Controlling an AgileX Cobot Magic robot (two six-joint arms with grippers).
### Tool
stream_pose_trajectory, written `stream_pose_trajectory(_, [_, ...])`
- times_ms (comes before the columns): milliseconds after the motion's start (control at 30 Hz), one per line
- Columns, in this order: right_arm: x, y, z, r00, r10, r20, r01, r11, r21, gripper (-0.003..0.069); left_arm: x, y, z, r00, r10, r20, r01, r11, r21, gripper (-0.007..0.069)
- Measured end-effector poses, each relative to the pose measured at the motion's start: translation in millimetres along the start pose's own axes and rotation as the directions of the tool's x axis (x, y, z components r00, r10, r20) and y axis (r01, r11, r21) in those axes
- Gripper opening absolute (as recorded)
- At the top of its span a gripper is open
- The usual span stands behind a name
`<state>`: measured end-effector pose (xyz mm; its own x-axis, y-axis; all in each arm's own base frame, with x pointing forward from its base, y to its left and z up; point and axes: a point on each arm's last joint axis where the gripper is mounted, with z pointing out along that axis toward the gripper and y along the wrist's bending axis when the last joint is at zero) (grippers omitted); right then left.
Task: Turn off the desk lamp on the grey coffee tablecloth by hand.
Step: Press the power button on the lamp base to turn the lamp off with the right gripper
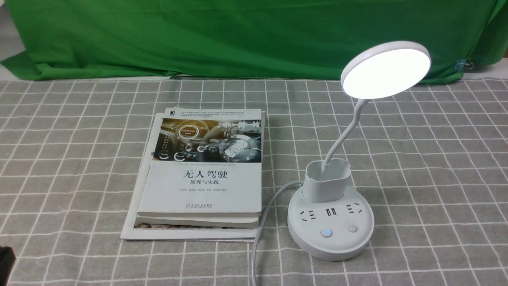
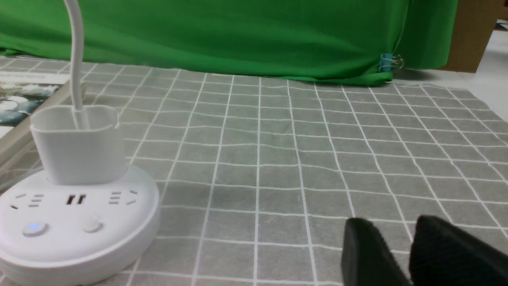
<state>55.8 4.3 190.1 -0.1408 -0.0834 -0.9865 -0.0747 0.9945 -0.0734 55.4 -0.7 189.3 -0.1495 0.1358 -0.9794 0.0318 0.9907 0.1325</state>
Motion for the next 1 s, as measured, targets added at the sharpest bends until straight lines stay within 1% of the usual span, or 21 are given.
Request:
stream_pose_trajectory(233, [-7,-1,0,0.997,0.026,0.076,-0.027,1.000,0.011,0.0238,0,0,0,1.000,0.000,0.000,0.000,1.000,0.000,0.0001])
stream_pose_trajectory(333, [-15,-3,-1,0.983,0.073,0.171,-0.077,0.997,0.016,0.0238,0,0,0,1.000,0.000,0.000,0.000,1.000,0.000,0.0001])
stream_pose_trajectory(367, [-16,-3,-1,0.981,0.081,0.176,-0.085,0.996,0.015,0.0238,0,0,0,1.000,0.000,0.000,0.000,1.000,0.000,0.0001])
stream_pose_trajectory(433, [-24,-4,-3,0.953,0.146,0.267,-0.153,0.988,0.005,0.0238,0,0,0,1.000,0.000,0.000,0.000,1.000,0.000,0.0001])
stream_pose_trajectory(467, [-25,-4,-3,0.950,0.151,0.274,-0.158,0.987,0.003,0.0238,0,0,0,1.000,0.000,0.000,0.000,1.000,0.000,0.0001])
stream_pose_trajectory(500, [-29,-5,-5,0.926,0.190,0.326,-0.198,0.980,-0.010,0.0238,0,0,0,1.000,0.000,0.000,0.000,1.000,0.000,0.0001])
stream_pose_trajectory(533, [-30,-5,-5,0.921,0.195,0.338,-0.203,0.979,-0.012,0.0238,0,0,0,1.000,0.000,0.000,0.000,1.000,0.000,0.0001])
stream_pose_trajectory(567, [-34,-6,-7,0.899,0.222,0.377,-0.230,0.973,-0.025,0.0238,0,0,0,1.000,0.000,0.000,0.000,1.000,0.000,0.0001])
stream_pose_trajectory(733, [-40,-7,-9,0.863,0.244,0.442,-0.252,0.967,-0.041,0.0239,0,0,0,1.000,0.000,0.000,0.000,1.000,0.000,0.0001])
stream_pose_trajectory(800, [-40,-7,-9,0.858,0.263,0.442,-0.269,0.962,-0.050,0.0240,0,0,0,1.000,0.000,0.000,0.000,1.000,0.000,0.0001])
stream_pose_trajectory(833, [-37,-6,-8,0.867,0.292,0.404,-0.295,0.954,-0.058,0.0241,0,0,0,1.000,0.000,0.000,0.000,1.000,0.000,0.0001])
stream_pose_trajectory(900, [-38,-6,-6,0.892,0.309,0.330,-0.310,0.949,-0.052,0.0241,0,0,0,1.000,0.000,0.000,0.000,1.000,0.000,0.0001])
stream_pose_trajectory(967, [-41,-6,-5,0.901,0.315,0.299,-0.316,0.948,-0.049,0.0242,0,0,0,1.000,0.000,0.000,0.000,1.000,0.000,0.0001])
stream_pose_trajectory(1000, [-51,-6,-4,0.910,0.323,0.260,-0.323,0.945,-0.045,0.0242,0,0,0,1.000,0.000,0.000,0.000,1.000,0.000,0.0001])
